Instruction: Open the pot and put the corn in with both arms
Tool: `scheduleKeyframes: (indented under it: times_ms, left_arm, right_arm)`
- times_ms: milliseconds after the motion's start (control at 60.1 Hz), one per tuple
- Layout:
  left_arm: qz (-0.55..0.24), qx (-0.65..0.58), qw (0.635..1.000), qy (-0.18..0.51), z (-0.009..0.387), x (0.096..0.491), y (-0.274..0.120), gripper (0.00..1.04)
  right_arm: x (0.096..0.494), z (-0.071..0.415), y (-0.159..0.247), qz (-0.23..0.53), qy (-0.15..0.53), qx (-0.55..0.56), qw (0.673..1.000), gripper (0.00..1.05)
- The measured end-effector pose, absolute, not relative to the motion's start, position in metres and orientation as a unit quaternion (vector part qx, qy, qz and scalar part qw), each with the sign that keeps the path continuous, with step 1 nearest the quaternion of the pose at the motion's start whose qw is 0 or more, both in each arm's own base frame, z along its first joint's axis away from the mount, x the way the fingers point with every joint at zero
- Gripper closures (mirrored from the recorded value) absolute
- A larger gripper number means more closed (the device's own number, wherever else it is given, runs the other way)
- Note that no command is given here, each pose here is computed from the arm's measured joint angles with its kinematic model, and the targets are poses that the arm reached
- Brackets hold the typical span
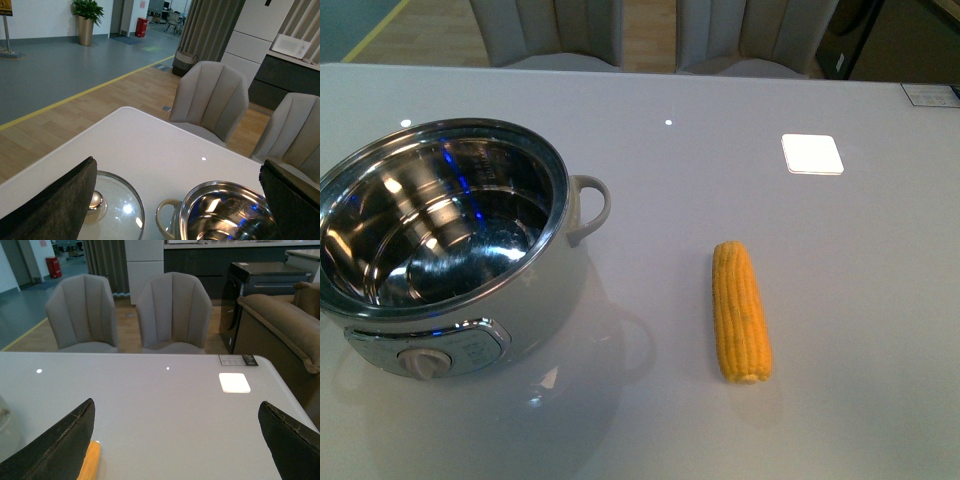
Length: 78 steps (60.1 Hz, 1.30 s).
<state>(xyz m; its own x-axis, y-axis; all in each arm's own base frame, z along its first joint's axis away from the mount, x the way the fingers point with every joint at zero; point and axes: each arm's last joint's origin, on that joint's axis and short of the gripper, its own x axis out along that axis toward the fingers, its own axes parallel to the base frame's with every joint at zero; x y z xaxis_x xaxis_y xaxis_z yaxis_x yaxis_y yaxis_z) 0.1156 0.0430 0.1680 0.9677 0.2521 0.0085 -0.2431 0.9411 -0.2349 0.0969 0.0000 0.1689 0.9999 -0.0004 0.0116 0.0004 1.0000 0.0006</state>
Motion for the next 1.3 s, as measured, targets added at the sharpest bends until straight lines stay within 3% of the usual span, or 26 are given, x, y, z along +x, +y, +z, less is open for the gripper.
scheduleKeyframes:
  times_ms: [166, 299, 682, 1230, 1297]
  left_arm:
    - [0.121, -0.116, 0.986, -0.018, 0.168, 0.116, 0.043, 0.07]
    - [0.011, -0.033, 0.999, -0.022, 0.171, 0.113, 0.035, 0.31]
    - [0.005, -0.006, 1.000, -0.003, 0.167, 0.097, 0.014, 1.01]
    - [0.002, -0.004, 1.000, -0.003, 0.167, 0.097, 0.000, 1.01]
    - [0.002, -0.004, 1.000, -0.003, 0.167, 0.097, 0.000, 0.93]
  right_arm:
    - [0.097, 0.169, 0.000, 0.000, -0.006, 0.000, 1.000, 0.09]
    - [0.097, 0.169, 0.000, 0.000, -0.006, 0.000, 1.000, 0.09]
    - [0.097, 0.169, 0.000, 0.000, -0.006, 0.000, 1.000, 0.09]
    - [0.097, 0.169, 0.000, -0.001, -0.006, 0.000, 1.000, 0.09]
    - [0.097, 0.169, 0.000, -0.001, -0.006, 0.000, 1.000, 0.09]
